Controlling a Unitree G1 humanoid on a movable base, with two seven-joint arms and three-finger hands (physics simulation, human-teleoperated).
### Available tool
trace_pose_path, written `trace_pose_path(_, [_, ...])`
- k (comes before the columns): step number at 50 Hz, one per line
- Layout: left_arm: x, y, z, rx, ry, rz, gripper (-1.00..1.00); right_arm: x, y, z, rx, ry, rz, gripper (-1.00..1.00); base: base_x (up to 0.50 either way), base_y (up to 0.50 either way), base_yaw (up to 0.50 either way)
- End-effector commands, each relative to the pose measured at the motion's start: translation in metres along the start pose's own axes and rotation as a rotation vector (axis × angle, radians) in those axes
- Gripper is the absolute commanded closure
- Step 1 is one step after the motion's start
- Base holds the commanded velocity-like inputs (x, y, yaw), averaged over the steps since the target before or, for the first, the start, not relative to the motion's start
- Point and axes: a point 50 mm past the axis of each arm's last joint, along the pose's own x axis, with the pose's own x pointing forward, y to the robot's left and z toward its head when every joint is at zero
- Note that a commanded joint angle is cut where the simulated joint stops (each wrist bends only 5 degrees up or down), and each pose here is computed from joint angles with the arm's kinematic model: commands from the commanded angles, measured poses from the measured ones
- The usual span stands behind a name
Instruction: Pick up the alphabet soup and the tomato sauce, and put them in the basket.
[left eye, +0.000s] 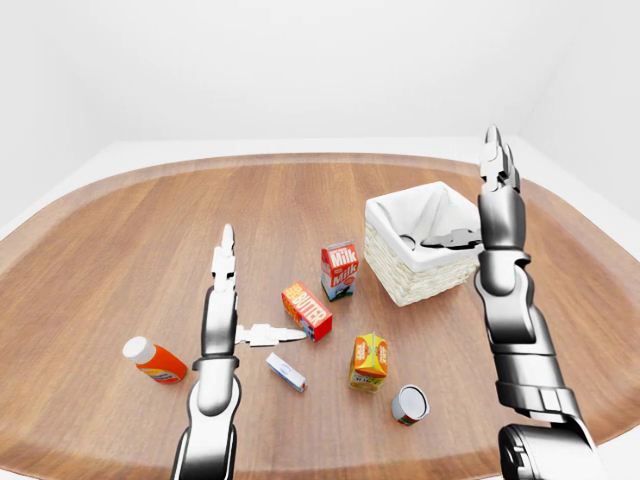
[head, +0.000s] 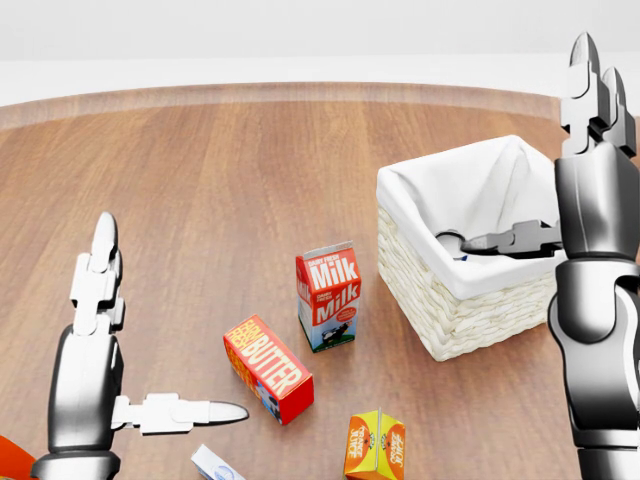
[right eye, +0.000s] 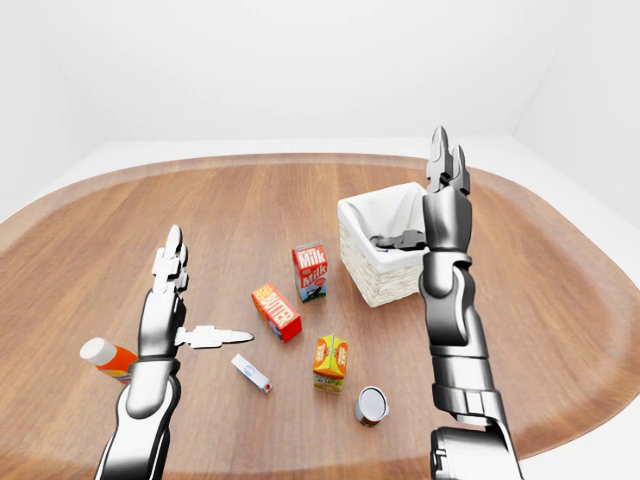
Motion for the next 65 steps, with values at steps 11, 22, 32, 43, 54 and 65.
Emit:
trace_pose_path(11, [-0.001, 0.001, 0.001, -0.003, -0.003, 0.004, -1.0, -0.03, -0.009, 0.007, 0.076, -0.019, 0.017, -1.0, 0.0, 0.0, 0.0])
trace_pose_path(22, [-0.001, 0.001, 0.001, -0.003, -0.003, 0.003, -1.0, -0.046, -0.01, 0.007, 0.111, -0.006, 0.033, -1.0, 0.0, 0.0, 0.0])
trace_pose_path(32, [-0.001, 0.001, 0.001, -0.003, -0.003, 0.003, -1.0, -0.059, -0.009, 0.006, 0.147, 0.013, 0.053, -1.0, 0.0, 0.0, 0.0])
trace_pose_path(43, [-0.001, 0.001, 0.001, -0.003, -0.003, 0.004, -1.0, -0.081, 0.004, -0.015, 0.126, 0.125, 0.092, -1.0, 0.0, 0.0, 0.0])
trace_pose_path(54, [-0.001, 0.001, -0.003, 0.0, 0.012, 0.004, -1.0, -0.098, 0.012, -0.029, 0.105, 0.203, 0.124, -1.0, 0.0, 0.0, 0.0])
trace_pose_path(65, [-0.002, 0.0, -0.005, 0.002, 0.023, 0.004, -1.0, -0.107, 0.005, -0.021, 0.153, 0.192, 0.13, -1.0, 0.0, 0.0, 0.0])
